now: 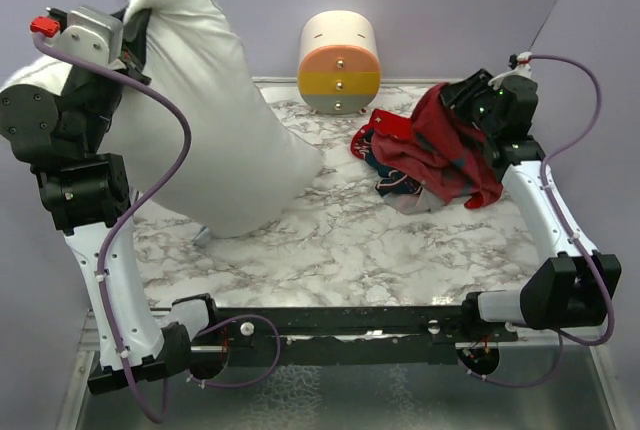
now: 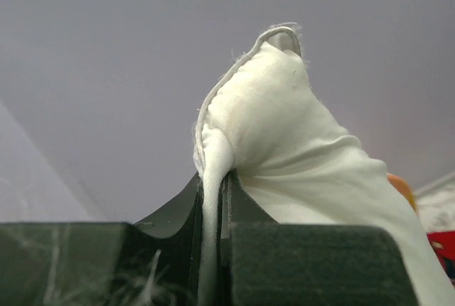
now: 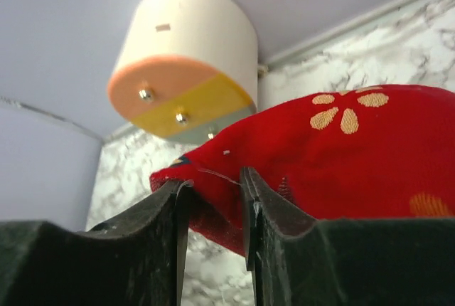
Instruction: Remove the pillowcase from the pillow
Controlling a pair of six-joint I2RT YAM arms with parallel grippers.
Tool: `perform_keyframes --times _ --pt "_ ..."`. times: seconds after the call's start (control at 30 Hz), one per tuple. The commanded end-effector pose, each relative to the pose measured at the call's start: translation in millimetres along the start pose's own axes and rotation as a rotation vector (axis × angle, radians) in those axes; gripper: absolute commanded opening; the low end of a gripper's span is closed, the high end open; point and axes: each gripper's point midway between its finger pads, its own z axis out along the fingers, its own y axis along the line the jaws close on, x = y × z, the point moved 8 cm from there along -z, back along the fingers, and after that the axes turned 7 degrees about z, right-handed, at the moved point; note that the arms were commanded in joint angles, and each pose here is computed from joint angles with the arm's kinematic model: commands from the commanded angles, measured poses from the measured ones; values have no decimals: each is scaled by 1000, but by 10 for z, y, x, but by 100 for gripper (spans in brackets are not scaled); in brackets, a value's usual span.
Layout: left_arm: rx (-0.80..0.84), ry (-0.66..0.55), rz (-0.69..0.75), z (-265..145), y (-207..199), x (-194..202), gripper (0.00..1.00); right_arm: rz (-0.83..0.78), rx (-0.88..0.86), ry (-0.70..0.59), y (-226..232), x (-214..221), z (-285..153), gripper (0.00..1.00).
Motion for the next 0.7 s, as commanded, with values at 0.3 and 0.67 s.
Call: perform_keyframes --times 0.3,0.67 --pt "347 -236 -225 -297 -464 -610 0 -122 -90 28 111 213 -141 65" --pt "731 -7 -552 -864 -1135 8 0 -115 -138 26 187 197 -242 67"
